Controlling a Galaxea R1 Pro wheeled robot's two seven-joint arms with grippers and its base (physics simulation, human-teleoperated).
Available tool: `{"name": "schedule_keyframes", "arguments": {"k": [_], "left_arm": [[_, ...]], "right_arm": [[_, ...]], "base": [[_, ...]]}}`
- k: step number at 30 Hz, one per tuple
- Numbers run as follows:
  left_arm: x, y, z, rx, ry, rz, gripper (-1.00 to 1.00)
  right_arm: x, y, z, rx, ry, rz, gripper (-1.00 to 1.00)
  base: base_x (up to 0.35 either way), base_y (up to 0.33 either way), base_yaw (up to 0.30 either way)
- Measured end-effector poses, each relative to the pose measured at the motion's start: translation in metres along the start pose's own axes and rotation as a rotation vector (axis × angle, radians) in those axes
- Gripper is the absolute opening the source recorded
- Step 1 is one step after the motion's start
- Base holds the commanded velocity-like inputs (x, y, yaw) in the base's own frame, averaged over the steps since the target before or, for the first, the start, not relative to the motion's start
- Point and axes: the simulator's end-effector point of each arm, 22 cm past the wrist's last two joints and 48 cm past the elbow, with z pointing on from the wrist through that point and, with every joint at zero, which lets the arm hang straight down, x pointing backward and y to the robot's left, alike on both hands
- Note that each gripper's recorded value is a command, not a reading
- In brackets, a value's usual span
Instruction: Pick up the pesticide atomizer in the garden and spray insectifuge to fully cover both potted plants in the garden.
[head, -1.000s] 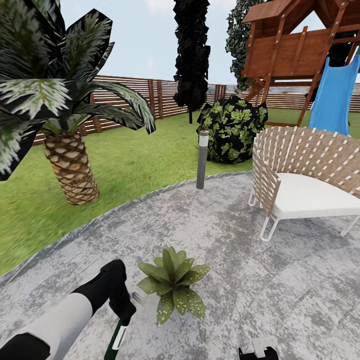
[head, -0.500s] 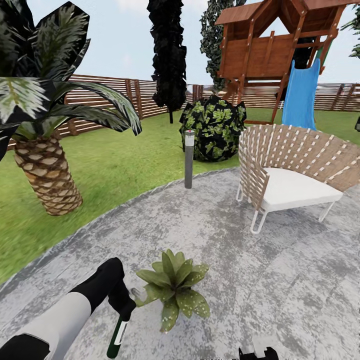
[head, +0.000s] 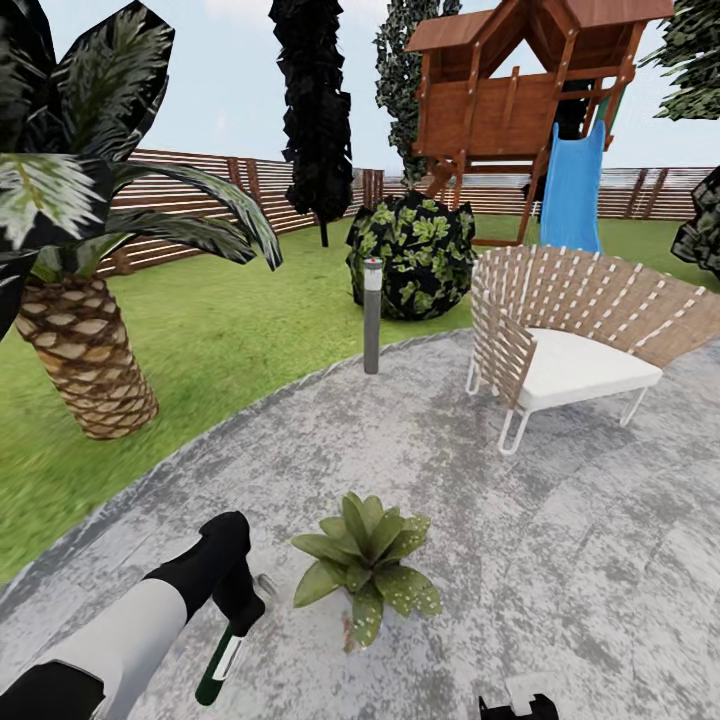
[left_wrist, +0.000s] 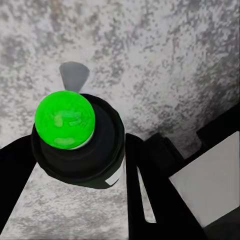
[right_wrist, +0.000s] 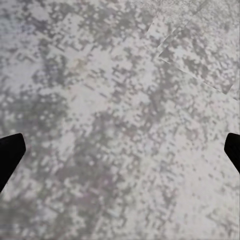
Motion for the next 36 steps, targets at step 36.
{"name": "schedule_keyframes", "arguments": {"k": [36], "left_arm": [[0.051, 0.002, 0.041, 0.068, 0.058, 0.092, -1.00]], "right_arm": [[-0.003, 0.002, -0.001, -0.002, -0.006, 0.002, 1.00]], "base": [[0.033, 0.025, -0.097]]}}
